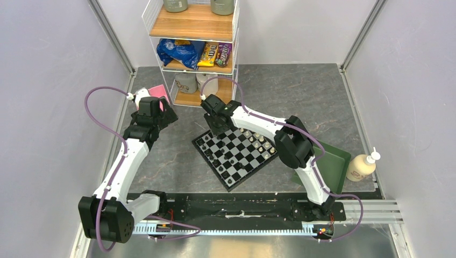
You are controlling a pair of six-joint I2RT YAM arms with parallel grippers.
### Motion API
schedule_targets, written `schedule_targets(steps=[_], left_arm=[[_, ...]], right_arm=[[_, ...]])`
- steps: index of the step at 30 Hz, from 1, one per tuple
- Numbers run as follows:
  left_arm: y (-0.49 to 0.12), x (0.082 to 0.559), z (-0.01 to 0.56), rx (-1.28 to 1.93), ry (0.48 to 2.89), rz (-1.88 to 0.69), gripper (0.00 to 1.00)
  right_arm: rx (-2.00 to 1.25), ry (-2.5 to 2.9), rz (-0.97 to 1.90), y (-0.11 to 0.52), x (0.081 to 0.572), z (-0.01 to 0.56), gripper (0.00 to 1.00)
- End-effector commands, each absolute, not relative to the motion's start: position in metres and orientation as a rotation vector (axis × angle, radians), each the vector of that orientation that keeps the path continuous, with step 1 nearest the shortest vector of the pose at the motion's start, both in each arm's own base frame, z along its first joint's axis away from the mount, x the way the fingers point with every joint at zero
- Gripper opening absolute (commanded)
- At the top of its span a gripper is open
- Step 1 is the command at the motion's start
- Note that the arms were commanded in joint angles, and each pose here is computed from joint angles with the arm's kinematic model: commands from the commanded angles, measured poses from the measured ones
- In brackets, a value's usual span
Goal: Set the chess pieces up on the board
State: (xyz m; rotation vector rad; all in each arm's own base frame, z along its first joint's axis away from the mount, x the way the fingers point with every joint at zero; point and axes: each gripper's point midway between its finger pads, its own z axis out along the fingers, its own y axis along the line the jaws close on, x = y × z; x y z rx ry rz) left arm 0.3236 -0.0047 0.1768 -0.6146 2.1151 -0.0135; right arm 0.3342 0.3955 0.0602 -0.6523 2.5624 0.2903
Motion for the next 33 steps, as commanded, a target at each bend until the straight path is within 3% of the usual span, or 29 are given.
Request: schedule_targets(steps=[1,33], left_arm=[[-0.002,0.33,0.195,-0.589,2.06,-0.02,1.0],[-0.003,0.331,0.192,-0.591,2.067,-0.026,1.0]], right_arm=[[-0.634,2.565,0.304,0.399,0.334,0.06,0.35],[-0.644,2.608,0.291,0.393,0.329,0.048,0.29]])
